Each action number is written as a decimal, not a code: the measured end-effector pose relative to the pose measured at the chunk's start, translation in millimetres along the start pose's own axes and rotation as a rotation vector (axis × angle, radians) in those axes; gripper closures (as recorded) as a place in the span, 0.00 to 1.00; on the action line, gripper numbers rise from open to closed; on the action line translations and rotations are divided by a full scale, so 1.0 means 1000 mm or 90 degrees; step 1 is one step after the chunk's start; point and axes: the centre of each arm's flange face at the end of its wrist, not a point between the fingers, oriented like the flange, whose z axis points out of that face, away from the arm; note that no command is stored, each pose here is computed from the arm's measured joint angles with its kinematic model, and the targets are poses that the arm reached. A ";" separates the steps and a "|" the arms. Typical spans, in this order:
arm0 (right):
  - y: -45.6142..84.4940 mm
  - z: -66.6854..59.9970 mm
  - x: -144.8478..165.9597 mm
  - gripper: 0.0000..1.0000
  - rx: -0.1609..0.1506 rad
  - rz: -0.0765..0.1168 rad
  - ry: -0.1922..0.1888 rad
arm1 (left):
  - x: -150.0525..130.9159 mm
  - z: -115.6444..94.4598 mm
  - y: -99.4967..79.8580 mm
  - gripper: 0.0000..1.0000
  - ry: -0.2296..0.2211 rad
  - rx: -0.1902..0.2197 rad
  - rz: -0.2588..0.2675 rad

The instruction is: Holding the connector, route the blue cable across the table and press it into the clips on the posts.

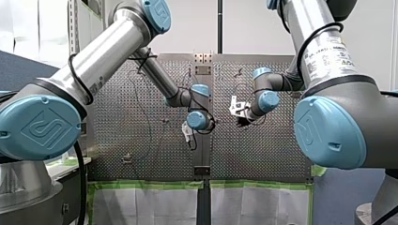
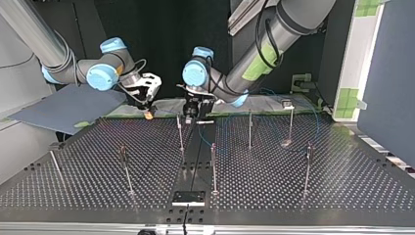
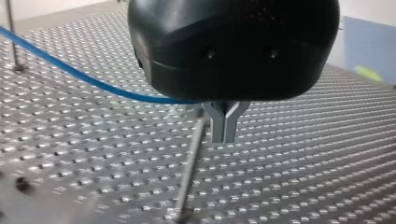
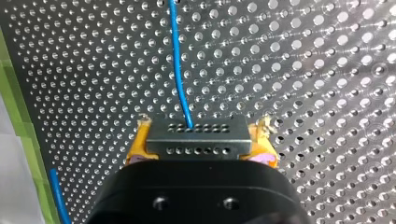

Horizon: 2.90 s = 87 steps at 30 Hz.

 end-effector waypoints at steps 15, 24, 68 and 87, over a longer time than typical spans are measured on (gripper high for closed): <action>0.023 0.003 0.014 1.00 -0.009 0.006 0.017 | -0.019 0.020 0.023 1.00 -0.017 -0.014 -0.001; 0.042 0.006 0.027 1.00 -0.015 0.010 0.031 | -0.034 0.037 0.043 1.00 -0.021 0.000 -0.005; 0.097 0.018 0.065 1.00 -0.040 0.019 0.073 | -0.048 0.048 0.050 0.00 0.011 0.015 0.017; 0.096 0.018 0.065 1.00 -0.030 0.020 0.071 | -0.074 0.009 0.023 0.00 0.049 -0.048 0.117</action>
